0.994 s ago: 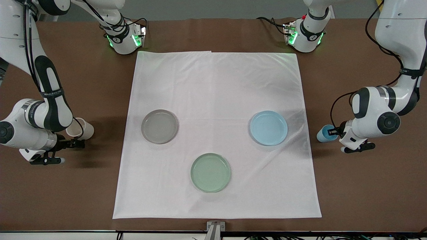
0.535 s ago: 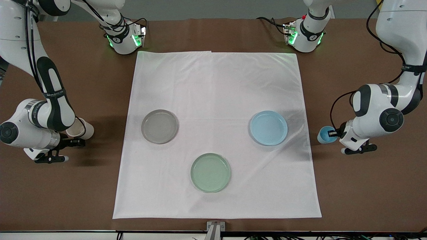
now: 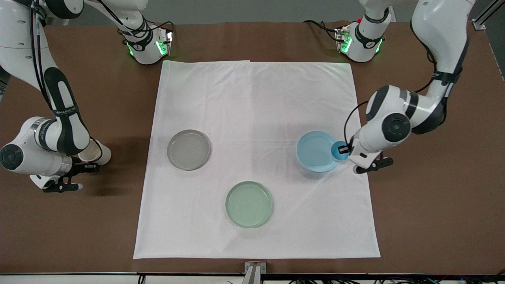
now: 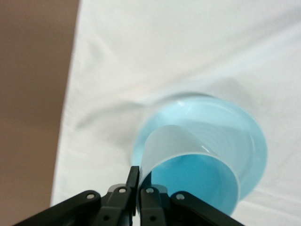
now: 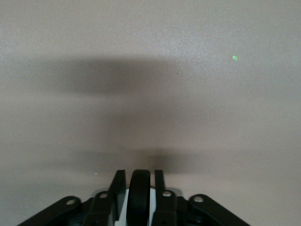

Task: Place blue cup in blue plate and white mug in gray plate
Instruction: 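Lower the blue cup onto the blue plate and open the left gripper, then carry the mug onto the gray plate while the left gripper withdraws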

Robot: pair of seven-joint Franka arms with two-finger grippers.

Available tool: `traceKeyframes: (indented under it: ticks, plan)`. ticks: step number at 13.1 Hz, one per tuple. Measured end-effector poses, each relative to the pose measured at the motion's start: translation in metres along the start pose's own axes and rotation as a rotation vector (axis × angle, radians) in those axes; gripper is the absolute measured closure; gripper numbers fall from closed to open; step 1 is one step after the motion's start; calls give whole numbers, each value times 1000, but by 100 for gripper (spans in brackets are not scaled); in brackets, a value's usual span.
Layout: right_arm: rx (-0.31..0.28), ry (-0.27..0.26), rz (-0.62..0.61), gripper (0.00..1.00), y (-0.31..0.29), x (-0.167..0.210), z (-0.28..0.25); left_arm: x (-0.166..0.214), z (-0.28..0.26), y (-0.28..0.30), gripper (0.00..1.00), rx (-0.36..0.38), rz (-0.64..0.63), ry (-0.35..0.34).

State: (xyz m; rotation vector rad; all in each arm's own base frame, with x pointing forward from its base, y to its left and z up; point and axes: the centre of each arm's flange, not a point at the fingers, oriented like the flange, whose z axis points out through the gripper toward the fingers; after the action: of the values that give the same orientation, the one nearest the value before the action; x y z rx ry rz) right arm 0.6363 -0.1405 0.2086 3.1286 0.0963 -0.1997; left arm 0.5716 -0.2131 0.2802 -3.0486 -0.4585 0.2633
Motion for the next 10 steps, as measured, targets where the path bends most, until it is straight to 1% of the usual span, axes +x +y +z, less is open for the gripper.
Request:
traceKeyframes:
  ticks: [1,3,4,6,7,9,10]
  plan:
    - [0,1,-4,81,0,0,-1,-11,13,17,96,9,-27,-14]
    - [-2,11,-17,81,0,2,-8,-22,35,34,95,17,-65,-37]
    - [0,11,-24,81,-3,4,-18,-22,42,36,92,19,-71,-46]
    - [8,0,-54,81,-24,8,-58,-18,44,34,72,17,-84,-47]
    - [11,-11,-57,81,-48,8,-83,-13,37,32,60,7,-93,-38]
    - [3,-29,-24,81,-126,5,-125,0,-3,30,37,-33,-109,22]
    - [-7,-27,-8,81,-176,4,-136,6,-40,28,29,-49,-116,61]
